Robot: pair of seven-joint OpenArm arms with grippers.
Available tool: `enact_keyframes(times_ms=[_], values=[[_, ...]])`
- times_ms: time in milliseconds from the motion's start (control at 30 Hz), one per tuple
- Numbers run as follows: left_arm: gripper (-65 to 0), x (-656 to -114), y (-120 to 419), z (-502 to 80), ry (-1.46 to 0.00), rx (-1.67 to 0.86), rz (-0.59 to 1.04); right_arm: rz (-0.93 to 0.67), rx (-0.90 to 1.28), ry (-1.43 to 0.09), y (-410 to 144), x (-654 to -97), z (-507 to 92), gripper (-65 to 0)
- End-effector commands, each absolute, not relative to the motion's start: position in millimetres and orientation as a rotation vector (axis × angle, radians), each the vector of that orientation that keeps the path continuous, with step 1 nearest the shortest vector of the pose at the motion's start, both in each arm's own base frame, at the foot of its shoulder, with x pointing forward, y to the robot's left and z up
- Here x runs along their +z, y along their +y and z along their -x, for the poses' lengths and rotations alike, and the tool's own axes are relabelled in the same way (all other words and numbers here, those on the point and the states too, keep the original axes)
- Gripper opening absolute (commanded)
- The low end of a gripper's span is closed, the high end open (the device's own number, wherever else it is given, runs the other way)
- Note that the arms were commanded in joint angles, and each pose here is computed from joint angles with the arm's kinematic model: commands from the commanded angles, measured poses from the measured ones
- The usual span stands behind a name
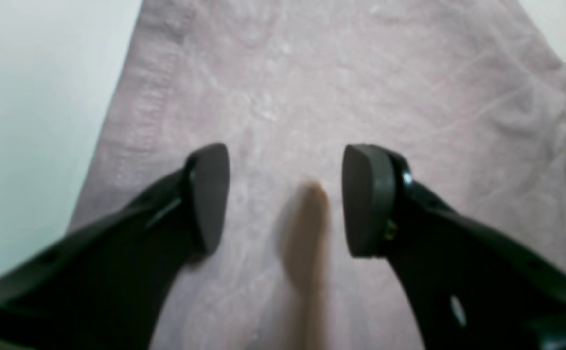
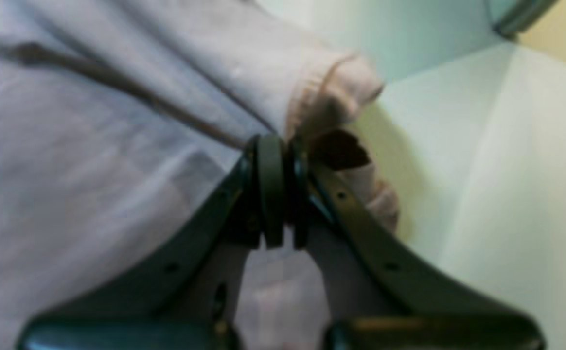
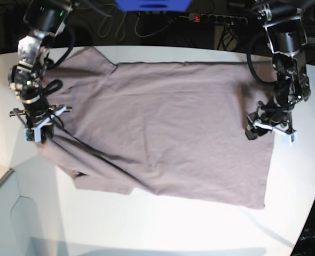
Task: Layout the t-shirt on the table in an organized manner, then fold the t-shirt properly
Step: 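Move both grippers down onto the shirt's side edges, then grasp the shirt's side with the right gripper and drag it outward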
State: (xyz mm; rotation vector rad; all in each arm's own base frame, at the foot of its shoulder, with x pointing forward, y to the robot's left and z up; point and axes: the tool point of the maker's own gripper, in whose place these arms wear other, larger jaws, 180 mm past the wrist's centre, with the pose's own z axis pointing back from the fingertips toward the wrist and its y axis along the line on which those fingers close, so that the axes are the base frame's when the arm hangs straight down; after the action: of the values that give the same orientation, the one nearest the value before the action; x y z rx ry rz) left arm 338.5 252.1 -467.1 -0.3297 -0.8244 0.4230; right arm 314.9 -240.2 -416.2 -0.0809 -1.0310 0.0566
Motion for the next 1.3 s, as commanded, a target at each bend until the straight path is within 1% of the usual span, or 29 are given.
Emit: enact_keyframes(times_ms=[0,233,300,367,467,567,633,667,733,800,867,933,967,1067,1267], values=[[-28.8,-476,256,-329,-0.764,0.411,0.299,0.041,0.091,-1.065,-228,-407,-313,-65.0],[-28.8,-477,255,-327,-0.759,0.413,0.303,-0.108,0.235,-0.972,-167,-434,-272,-65.0],[-28.8,-477,255,-327,-0.760,0.414,0.303,-0.130,0.261,-0.951,-160,-437,-267,-64.1],[-28.8,-477,255,-327,-0.759,0.413,0.302,-0.132,0.270,-0.923,-160,-441,-264,-59.0],[-28.8,-477,255,-328,-0.762,0.412,0.301,-0.109,0.278,-0.887,-166,-441,-263,-47.7],[-28.8,-477,256,-328,-0.762,0.415,0.301,-0.037,0.276,-0.943,-185,-414,-267,-38.3],[-28.8,-477,256,-327,-0.761,0.414,0.300,0.020,0.266,-1.002,-200,-390,-270,-34.3],[-28.8,-477,256,-327,-0.761,0.414,0.299,0.032,0.255,-1.030,-205,-379,-274,-33.7],[-28.8,-477,256,-327,-0.761,0.414,0.299,0.046,0.234,-1.087,-213,-361,-286,-35.9],[-28.8,-478,256,-326,-0.758,0.414,0.299,0.059,0.225,-1.127,-218,-349,-306,-41.5],[-28.8,-481,257,-321,-0.752,0.415,0.296,0.058,0.204,-1.132,-222,-346,-327,-50.5],[-28.8,-481,257,-321,-0.750,0.416,0.295,0.040,0.181,-1.113,-224,-348,-351,-63.1],[-28.8,-481,256,-321,-0.750,0.414,0.296,0.035,0.176,-1.098,-228,-349,-361,-65.0],[-28.8,-482,256,-320,-0.747,0.412,0.295,-0.021,0.151,-1.046,-230,-360,-395,-65.0],[-28.8,-482,256,-320,-0.747,0.412,0.295,-0.168,0.086,-0.937,-228,-397,-433,-65.0]])
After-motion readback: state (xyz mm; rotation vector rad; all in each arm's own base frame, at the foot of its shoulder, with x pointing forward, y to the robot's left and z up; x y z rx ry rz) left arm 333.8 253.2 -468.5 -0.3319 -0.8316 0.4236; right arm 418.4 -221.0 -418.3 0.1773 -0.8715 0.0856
